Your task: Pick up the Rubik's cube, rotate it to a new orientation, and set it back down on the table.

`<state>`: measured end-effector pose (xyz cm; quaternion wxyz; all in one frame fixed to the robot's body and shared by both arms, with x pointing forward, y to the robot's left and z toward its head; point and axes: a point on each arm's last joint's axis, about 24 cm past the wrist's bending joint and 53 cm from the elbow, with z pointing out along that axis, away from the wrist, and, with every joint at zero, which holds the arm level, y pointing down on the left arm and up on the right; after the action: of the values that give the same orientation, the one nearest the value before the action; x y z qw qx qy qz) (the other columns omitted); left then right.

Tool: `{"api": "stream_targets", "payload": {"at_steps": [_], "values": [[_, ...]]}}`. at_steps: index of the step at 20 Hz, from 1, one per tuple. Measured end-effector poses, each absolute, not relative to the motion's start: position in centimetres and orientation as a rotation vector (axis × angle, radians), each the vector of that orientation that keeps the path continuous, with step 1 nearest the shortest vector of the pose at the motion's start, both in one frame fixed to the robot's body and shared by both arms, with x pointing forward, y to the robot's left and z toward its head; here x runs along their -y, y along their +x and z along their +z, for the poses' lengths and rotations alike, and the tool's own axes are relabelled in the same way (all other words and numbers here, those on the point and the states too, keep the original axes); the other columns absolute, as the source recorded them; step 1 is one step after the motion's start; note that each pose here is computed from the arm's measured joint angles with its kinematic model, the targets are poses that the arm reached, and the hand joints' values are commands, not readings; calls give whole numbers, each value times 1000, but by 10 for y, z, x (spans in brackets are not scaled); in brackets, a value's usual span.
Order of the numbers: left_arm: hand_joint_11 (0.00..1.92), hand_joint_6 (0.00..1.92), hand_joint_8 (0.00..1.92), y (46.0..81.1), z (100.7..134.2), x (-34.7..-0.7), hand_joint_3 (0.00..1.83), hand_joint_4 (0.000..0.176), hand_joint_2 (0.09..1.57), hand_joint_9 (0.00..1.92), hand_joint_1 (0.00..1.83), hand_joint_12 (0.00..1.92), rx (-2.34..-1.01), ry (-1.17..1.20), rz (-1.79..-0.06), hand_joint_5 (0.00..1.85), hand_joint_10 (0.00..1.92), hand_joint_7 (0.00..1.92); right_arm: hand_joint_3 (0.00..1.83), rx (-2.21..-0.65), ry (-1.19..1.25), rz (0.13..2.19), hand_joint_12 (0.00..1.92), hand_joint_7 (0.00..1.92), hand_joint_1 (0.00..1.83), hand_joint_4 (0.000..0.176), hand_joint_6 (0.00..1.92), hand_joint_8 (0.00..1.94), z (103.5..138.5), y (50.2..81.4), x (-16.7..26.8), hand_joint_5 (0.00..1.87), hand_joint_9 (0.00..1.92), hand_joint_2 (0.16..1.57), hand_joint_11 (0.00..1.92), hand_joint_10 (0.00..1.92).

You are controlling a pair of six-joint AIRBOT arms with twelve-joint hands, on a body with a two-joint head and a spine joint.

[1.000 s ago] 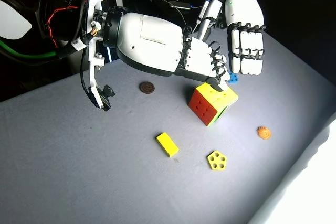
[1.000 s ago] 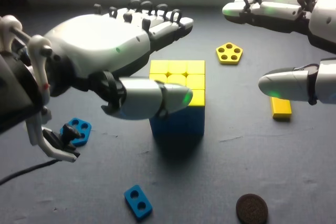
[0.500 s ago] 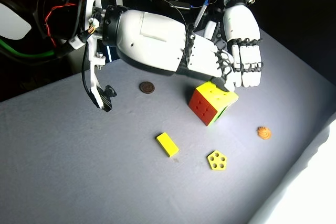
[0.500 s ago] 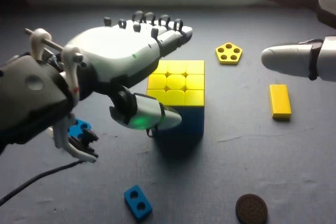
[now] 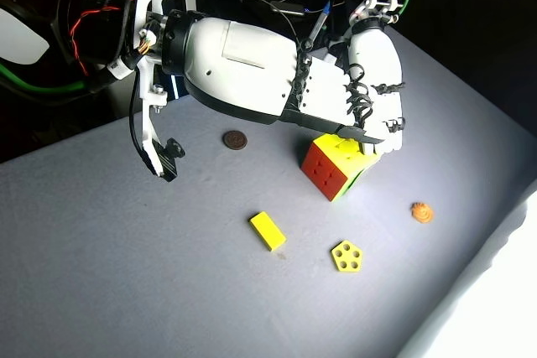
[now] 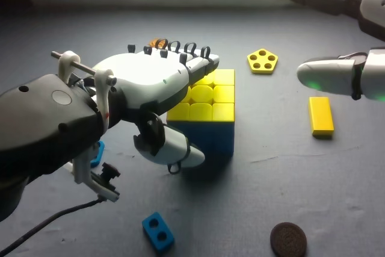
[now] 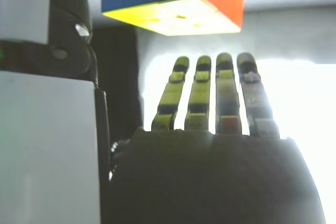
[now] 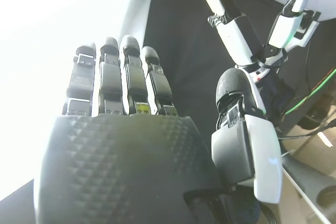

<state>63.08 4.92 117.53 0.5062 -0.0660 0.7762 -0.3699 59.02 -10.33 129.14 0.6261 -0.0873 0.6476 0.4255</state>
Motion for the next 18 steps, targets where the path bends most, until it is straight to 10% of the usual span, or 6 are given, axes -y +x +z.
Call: {"api": "stream_targets", "payload": {"at_steps": [18], "values": [[0, 0, 0, 664, 1167, -42, 0, 0, 994, 0, 984, 0, -1878, -169, -839, 0, 0, 0, 0, -1495, -206, 980, 115, 183, 42, 0, 13, 2, 1289, 588, 100, 75, 144, 1268, 0, 19]]}}
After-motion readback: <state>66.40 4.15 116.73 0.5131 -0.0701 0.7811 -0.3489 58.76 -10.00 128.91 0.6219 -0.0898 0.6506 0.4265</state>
